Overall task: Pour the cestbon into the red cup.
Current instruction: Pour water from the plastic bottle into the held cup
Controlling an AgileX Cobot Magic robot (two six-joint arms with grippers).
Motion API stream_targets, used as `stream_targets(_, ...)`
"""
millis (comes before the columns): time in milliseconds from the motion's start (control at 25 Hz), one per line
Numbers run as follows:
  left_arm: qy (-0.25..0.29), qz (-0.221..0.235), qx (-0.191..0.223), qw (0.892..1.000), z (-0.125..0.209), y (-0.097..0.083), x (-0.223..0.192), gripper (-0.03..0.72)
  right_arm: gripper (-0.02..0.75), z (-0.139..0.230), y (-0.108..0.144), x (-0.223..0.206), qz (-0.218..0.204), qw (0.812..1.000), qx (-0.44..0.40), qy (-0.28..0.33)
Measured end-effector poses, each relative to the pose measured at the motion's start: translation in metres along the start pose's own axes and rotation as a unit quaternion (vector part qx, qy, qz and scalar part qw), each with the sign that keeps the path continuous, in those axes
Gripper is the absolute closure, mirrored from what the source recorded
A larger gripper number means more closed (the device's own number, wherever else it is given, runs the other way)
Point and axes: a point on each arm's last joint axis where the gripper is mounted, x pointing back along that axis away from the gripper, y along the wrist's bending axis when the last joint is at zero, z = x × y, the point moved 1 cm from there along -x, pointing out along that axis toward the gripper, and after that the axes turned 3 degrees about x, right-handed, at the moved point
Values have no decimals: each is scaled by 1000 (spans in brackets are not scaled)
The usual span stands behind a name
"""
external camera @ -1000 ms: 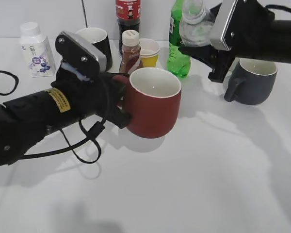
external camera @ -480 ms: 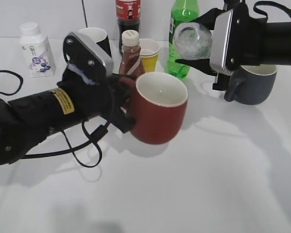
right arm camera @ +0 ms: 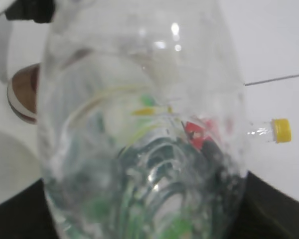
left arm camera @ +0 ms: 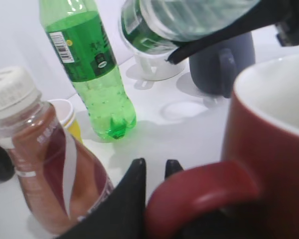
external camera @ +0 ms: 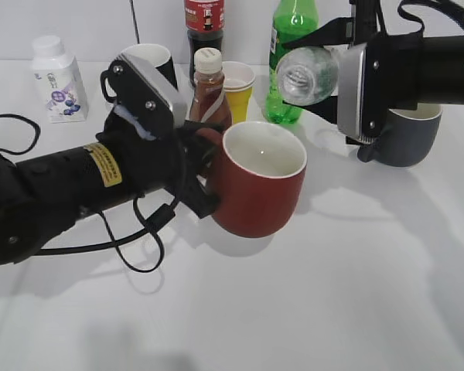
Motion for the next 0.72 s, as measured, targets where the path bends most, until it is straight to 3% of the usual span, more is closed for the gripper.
stream_targets(280, 0, 2, 26, 1000, 0, -1, 0, 609, 260, 0, 0, 0, 0, 999, 47, -1)
stream_targets(720, -2, 22, 11, 1000, -1, -6, 0, 609, 260, 0, 0, 0, 2, 994, 107, 1)
